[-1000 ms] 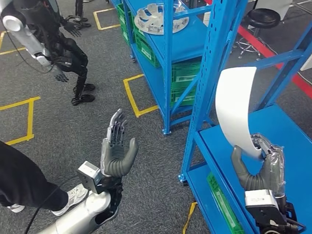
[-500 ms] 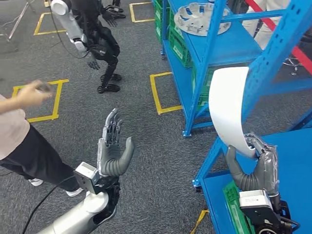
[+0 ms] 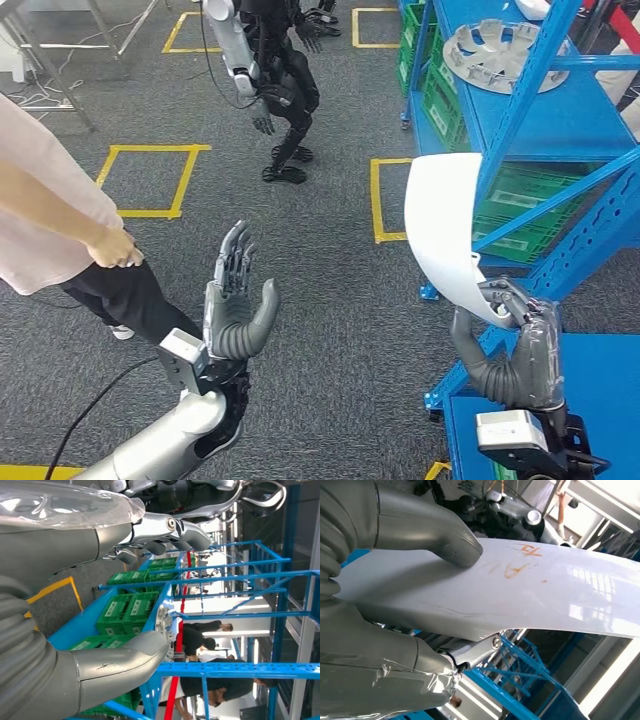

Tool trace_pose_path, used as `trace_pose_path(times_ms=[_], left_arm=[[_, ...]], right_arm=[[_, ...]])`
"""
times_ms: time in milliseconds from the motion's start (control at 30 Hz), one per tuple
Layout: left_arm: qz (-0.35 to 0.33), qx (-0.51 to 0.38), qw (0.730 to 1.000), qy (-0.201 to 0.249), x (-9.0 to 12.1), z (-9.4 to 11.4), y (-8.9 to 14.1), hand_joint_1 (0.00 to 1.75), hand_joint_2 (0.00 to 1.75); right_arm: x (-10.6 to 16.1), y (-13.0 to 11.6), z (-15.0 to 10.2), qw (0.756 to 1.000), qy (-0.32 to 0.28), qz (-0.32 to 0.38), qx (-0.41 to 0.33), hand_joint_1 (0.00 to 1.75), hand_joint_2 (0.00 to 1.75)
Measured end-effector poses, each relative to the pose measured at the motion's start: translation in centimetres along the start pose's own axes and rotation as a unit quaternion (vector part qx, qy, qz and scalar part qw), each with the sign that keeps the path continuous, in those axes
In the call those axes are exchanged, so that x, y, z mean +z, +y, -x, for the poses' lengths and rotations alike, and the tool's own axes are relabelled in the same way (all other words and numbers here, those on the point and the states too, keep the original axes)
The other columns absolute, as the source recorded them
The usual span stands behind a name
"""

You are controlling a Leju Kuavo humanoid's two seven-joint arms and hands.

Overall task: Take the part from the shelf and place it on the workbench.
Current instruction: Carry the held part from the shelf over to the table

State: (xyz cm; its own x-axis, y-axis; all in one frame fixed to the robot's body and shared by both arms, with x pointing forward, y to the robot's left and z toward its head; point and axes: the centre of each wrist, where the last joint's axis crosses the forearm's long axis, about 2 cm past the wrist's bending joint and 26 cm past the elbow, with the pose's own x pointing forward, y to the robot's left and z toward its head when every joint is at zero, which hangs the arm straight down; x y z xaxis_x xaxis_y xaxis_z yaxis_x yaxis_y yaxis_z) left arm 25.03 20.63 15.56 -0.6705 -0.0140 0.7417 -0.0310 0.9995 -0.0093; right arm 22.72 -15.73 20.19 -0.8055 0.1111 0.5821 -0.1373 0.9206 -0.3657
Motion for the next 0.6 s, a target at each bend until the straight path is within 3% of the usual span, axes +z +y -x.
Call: trace_pose_path(times_ms=[600], left_arm=[[-0.002,-0.005,1.000,0.001,-0.12,0.04,0.20,0.00,1.75]], right_arm=[[0.12,0.40,-0.24,1.000,0.002,-0.005,-0.013,1.75,1.75]])
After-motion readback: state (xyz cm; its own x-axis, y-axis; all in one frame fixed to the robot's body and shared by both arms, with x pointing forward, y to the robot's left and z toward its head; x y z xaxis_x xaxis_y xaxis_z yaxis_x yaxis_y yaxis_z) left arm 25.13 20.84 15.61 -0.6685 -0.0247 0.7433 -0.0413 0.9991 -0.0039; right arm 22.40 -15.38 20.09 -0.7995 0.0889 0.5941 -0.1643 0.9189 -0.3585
